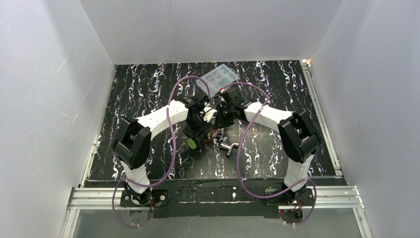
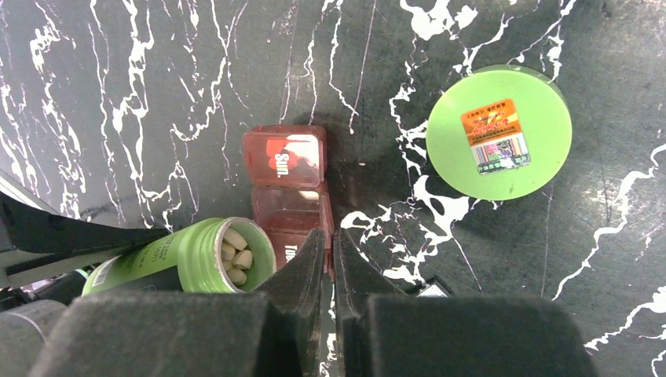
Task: Sort the pills into containers
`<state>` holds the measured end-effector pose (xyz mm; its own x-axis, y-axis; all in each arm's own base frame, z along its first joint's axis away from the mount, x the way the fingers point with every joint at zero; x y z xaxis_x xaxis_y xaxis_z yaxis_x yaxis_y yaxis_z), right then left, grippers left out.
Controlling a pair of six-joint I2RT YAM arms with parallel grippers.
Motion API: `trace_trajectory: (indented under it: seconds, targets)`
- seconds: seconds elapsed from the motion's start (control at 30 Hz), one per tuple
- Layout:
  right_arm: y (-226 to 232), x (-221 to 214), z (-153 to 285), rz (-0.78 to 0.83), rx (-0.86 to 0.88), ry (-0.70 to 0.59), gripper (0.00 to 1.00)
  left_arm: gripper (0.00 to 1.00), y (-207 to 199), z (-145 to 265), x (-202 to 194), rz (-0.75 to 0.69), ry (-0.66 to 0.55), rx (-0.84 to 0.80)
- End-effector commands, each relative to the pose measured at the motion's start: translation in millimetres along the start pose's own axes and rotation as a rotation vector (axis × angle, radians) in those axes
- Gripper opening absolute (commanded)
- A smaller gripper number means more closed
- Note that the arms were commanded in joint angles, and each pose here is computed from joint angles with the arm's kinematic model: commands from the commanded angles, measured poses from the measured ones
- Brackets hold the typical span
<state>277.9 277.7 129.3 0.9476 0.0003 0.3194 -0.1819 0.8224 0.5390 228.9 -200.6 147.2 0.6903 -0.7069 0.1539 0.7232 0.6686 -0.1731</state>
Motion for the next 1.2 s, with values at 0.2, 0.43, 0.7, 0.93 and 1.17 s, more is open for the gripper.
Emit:
trace_trajectory:
  seconds: [0.2,0.43,0.7,0.93,1.17]
  targets:
    - [20.2,-6.3,1.7,0.064,0.09,0.007,0.02,0.0,-0.5,-0.3,7.9,0.015,-0.016,-0.003]
    - [24.0,-6.4,6.6,0.085,0.075,-0.018,0.02,0.0,-0.6,-2.7,5.8,0.047,-0.043,0.014]
    - [26.3,-8.6,8.2,0.099,0.075,-0.026,0.02,0.0,-0.2,-2.8,4.5,0.057,-0.055,0.016]
    - [26.7,-7.2,10.3,0.1,0.07,-0.036,0.02,0.0,-2.1,2.4,5.0,0.055,-0.054,0.008]
    - [29.6,-6.4,13.8,0.106,0.092,-0.056,0.04,0.0,-6.3,14.0,2.0,0.051,-0.093,-0.001]
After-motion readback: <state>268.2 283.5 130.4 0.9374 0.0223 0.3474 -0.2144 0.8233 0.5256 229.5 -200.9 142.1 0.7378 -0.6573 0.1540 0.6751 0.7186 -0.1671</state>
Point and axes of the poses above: each gripper's point midway between its finger pads, its own z axis back along the fingers, its own y axis along the line the jaws close on, x = y × z, the point moved 8 cm from there along z, back along the fingers, and after that the axes turned 6 degrees about -z, right-handed, at the moved point
